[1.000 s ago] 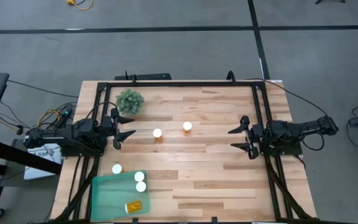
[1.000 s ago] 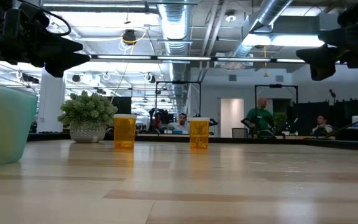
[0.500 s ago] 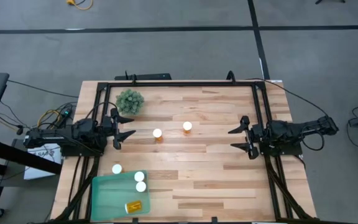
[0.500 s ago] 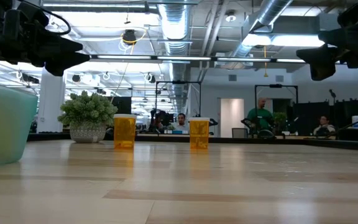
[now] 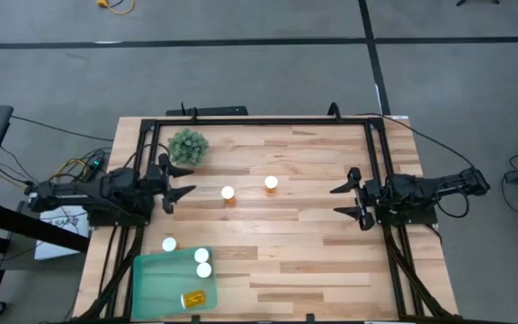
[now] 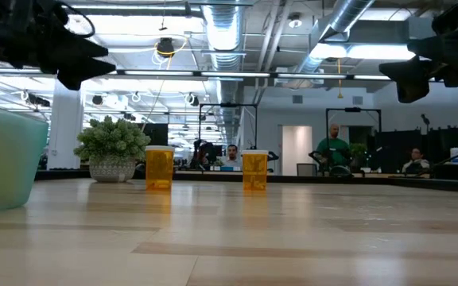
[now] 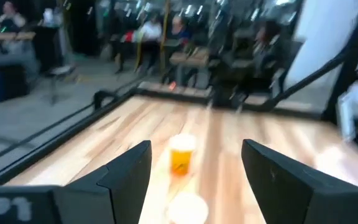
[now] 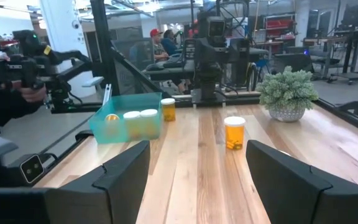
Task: Pick and place pill bottles into a basket
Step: Put the middle yellow pill bottle into the green bin
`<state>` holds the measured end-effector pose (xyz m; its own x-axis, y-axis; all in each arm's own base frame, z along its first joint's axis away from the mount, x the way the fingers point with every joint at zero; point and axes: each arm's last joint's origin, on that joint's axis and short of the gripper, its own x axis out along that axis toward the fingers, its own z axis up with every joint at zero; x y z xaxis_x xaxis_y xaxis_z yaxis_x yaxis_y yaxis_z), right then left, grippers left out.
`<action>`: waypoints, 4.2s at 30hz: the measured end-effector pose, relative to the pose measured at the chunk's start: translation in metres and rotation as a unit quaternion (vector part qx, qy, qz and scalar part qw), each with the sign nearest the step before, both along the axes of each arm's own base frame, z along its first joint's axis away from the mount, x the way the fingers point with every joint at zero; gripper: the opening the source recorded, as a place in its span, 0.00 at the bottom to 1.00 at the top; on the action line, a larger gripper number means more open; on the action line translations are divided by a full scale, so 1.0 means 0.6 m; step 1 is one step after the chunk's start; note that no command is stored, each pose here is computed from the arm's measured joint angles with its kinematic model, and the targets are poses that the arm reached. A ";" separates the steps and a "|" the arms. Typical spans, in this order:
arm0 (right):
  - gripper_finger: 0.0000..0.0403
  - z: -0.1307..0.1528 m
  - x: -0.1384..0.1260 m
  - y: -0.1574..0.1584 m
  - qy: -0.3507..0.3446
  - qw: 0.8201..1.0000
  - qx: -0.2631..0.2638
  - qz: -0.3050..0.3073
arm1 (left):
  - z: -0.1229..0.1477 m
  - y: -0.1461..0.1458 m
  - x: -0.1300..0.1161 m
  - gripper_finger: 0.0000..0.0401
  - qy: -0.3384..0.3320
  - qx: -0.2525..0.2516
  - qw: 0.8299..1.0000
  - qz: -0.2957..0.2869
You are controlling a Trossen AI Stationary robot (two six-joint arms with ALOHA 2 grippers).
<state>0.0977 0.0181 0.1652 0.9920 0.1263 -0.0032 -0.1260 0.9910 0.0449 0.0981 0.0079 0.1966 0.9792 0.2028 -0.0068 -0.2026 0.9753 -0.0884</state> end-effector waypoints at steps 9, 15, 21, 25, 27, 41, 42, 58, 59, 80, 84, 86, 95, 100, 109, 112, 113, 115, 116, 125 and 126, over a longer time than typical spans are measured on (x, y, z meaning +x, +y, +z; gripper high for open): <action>0.64 0.000 0.000 0.000 0.000 1.000 0.000 0.000 | 0.004 0.001 0.083 0.51 0.213 -0.007 0.977 -0.016; 0.64 0.000 0.000 0.000 0.000 1.000 0.000 0.000 | -0.026 0.002 0.139 0.55 0.318 -0.017 0.948 -0.018; 0.64 0.000 0.000 0.000 0.000 1.000 0.000 0.000 | -0.049 0.003 0.166 0.66 0.369 -0.019 0.929 -0.016; 0.64 0.000 0.000 0.000 0.000 1.000 0.000 0.000 | -0.061 0.004 0.173 0.72 0.382 -0.024 0.924 -0.011; 0.64 0.000 0.000 0.000 0.000 1.000 0.000 0.000 | -0.063 0.005 0.179 0.74 0.375 -0.023 0.927 -0.004; 0.64 0.000 0.000 0.000 0.000 1.000 0.000 0.000 | -0.099 0.008 0.215 0.76 0.368 -0.005 0.930 0.007; 0.64 0.000 0.000 0.000 0.000 1.000 0.000 0.000 | -0.100 0.008 0.218 0.76 0.363 -0.005 0.932 0.008; 0.65 0.000 0.000 0.000 0.000 1.000 0.000 0.000 | -0.105 0.010 0.228 0.72 0.344 -0.004 0.939 0.012; 0.65 0.000 0.000 0.000 0.000 1.000 0.000 0.000 | -0.105 0.010 0.228 0.70 0.344 -0.004 0.939 0.012; 0.65 0.000 0.000 0.000 0.000 1.000 0.000 0.000 | -0.007 0.010 0.198 0.47 0.302 0.017 0.953 0.020; 0.65 0.000 0.000 0.000 -0.001 1.000 0.000 0.000 | 0.028 0.002 0.169 0.46 0.305 -0.021 0.952 0.006; 0.65 0.000 0.000 0.000 0.000 1.000 0.000 0.000 | 0.047 -0.007 0.156 0.46 0.306 -0.040 0.951 -0.012; 0.65 0.000 0.000 0.000 -0.001 1.000 0.000 0.000 | 0.111 -0.067 0.116 0.46 0.326 -0.115 0.934 -0.088; 0.65 0.000 0.000 0.000 0.000 1.000 0.000 0.001 | 0.126 -0.117 0.101 0.46 0.334 -0.153 0.919 -0.144; 0.65 0.000 0.000 0.000 -0.001 1.000 0.000 0.000 | 0.127 -0.193 0.060 0.46 0.322 -0.201 0.911 -0.158; 0.65 0.000 0.000 0.000 0.000 1.000 0.000 0.000 | 0.118 -0.218 0.050 0.46 0.335 -0.213 0.903 -0.161; 0.65 0.000 0.000 0.000 0.000 1.000 0.000 0.000 | 0.113 -0.228 0.049 0.46 0.344 -0.214 0.899 -0.165; 0.65 0.000 0.000 0.000 0.000 1.000 0.000 0.001 | 0.099 -0.247 0.048 0.46 0.369 -0.209 0.889 -0.170; 0.65 0.000 0.000 0.000 0.000 1.000 0.000 0.001 | 0.091 -0.256 0.048 0.46 0.383 -0.207 0.884 -0.171; 0.65 0.000 0.000 0.000 0.000 1.000 0.000 0.001 | 0.030 -0.310 0.047 0.46 0.459 -0.163 0.859 -0.157; 0.65 0.000 0.000 0.000 0.000 1.000 0.000 0.001 | 0.024 -0.314 0.048 0.46 0.461 -0.153 0.861 -0.151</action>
